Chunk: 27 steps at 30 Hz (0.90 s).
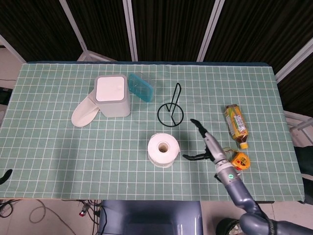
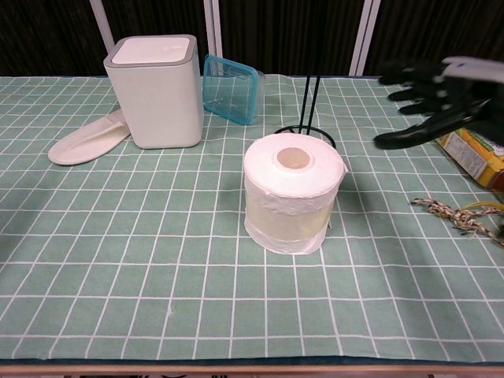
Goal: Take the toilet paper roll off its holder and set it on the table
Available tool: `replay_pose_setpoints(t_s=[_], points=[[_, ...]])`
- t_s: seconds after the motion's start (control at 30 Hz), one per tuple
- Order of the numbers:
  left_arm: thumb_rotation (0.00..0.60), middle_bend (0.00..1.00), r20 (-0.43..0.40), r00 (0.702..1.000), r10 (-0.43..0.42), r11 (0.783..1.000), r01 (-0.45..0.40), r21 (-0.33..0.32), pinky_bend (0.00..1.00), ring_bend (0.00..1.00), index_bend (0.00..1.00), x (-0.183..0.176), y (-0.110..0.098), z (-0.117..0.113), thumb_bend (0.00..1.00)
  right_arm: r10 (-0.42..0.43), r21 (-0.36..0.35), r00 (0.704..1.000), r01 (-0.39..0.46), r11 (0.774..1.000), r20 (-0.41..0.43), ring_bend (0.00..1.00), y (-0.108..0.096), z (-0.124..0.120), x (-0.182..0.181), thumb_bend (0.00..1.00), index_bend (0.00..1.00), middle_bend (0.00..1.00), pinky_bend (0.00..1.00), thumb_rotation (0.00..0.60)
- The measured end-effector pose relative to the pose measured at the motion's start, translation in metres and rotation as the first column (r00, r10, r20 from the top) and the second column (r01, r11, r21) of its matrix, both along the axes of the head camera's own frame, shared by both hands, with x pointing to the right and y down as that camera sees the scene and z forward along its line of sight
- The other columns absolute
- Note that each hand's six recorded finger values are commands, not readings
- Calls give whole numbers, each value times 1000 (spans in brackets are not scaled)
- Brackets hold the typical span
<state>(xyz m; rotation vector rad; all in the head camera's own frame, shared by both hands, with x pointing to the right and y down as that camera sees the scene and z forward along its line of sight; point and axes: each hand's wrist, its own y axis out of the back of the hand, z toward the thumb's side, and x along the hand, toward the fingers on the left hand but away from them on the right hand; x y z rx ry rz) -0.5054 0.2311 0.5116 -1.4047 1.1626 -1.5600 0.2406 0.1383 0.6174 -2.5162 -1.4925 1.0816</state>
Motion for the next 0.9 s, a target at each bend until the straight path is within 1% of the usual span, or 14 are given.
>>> replay_pose_setpoints(t_s=[0.1,0.17,0.2,0.23,0.3,0.33,0.4,0.43,0.5,0.53,0.63,0.73,0.83,0.9], points=[[600,0,2,1000,3,1000,-3,0,20,0,35,2,1,1,176,-26,69,996,32,997,-87,0,3,-32,37,0,0,0,0,600],[600,0,4,1000,4,1000,-4,0,20,0,35,2,0,1,176,-57,112,985,76,991,-162,0,12,-52,60,0,0,0,0,600],[600,0,4,1000,5,1000,-5,-1,20,0,36,3,1,2,176,-69,130,979,95,987,-192,0,18,-59,67,0,0,0,0,600],[600,0,4,1000,6,1000,-6,-2,20,0,36,3,0,2,176,-88,162,966,130,978,-244,0,27,-69,77,0,0,0,0,600],[600,0,5,1000,9,1000,-9,-6,20,0,35,4,0,3,175,-103,200,947,170,965,-305,0,35,-76,86,0,0,0,0,600],[600,0,5,1000,11,1000,-11,-9,20,0,35,5,0,4,175,-108,228,926,200,953,-361,0,40,-80,93,0,0,0,0,600],[600,0,6,1000,14,1000,-14,-15,20,0,35,5,0,6,175,-113,256,883,252,933,-455,0,50,-81,105,0,0,0,0,600],[600,0,8,1000,17,1000,-16,-17,20,0,35,6,0,7,176,-117,270,845,294,917,-521,0,57,-80,112,0,0,0,0,600],[600,0,10,1000,19,1000,-19,-19,20,0,35,6,0,8,176,-110,292,784,352,889,-611,0,66,-77,123,0,0,0,0,600],[600,0,11,1000,20,1000,-20,-18,20,0,35,6,0,8,176,-98,306,747,384,871,-658,0,72,-76,129,0,0,0,0,600],[600,0,16,1000,23,1000,-22,-21,20,0,35,6,0,9,176,-63,330,674,439,836,-736,0,85,-70,141,0,0,0,0,600],[600,0,20,999,30,999,-29,-27,20,0,36,8,0,12,175,-49,330,632,468,820,-774,0,96,-63,146,0,0,0,0,600],[600,0,18,999,37,999,-36,-29,20,0,35,10,-1,13,176,-48,325,615,480,814,-787,0,99,-60,146,0,0,0,0,600],[600,0,18,999,40,999,-40,-32,20,0,35,11,-1,14,176,-41,333,617,479,812,-786,0,99,-61,145,0,0,0,0,600]])
